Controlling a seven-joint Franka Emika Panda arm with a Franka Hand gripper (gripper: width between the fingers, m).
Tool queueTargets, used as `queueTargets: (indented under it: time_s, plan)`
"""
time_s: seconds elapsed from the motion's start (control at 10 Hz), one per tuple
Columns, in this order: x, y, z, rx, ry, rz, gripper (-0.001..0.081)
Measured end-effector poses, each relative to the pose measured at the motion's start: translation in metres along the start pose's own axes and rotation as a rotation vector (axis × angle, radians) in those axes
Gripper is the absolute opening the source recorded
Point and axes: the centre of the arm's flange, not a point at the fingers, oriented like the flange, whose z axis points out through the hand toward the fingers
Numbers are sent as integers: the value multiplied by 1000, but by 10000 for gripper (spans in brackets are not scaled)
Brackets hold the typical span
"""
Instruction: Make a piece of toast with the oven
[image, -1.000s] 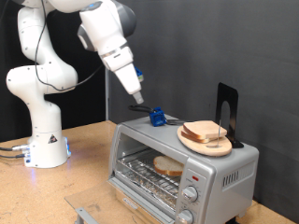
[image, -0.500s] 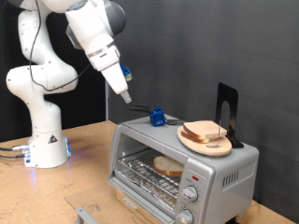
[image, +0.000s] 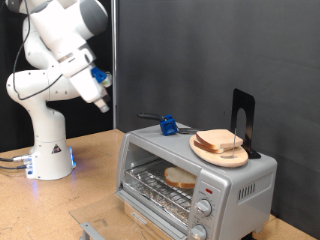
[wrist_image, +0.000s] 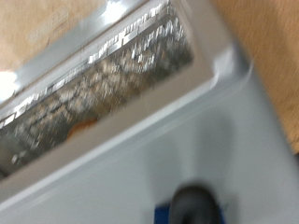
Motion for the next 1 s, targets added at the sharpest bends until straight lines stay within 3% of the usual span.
queueTargets:
  time_s: [0.2,0.3,0.5,0.7,0.9,1.0]
  plan:
    - [-5,6,-4,8,-15,-8,808]
    - [-3,6,-4,18,18,16,808]
    - [0,15,-13,83,144,214,808]
    - [-7,47,-29,116,259,446,808]
    - [-13,76,-32,112,249,603,808]
    - [-12,75,-32,111,251,576,808]
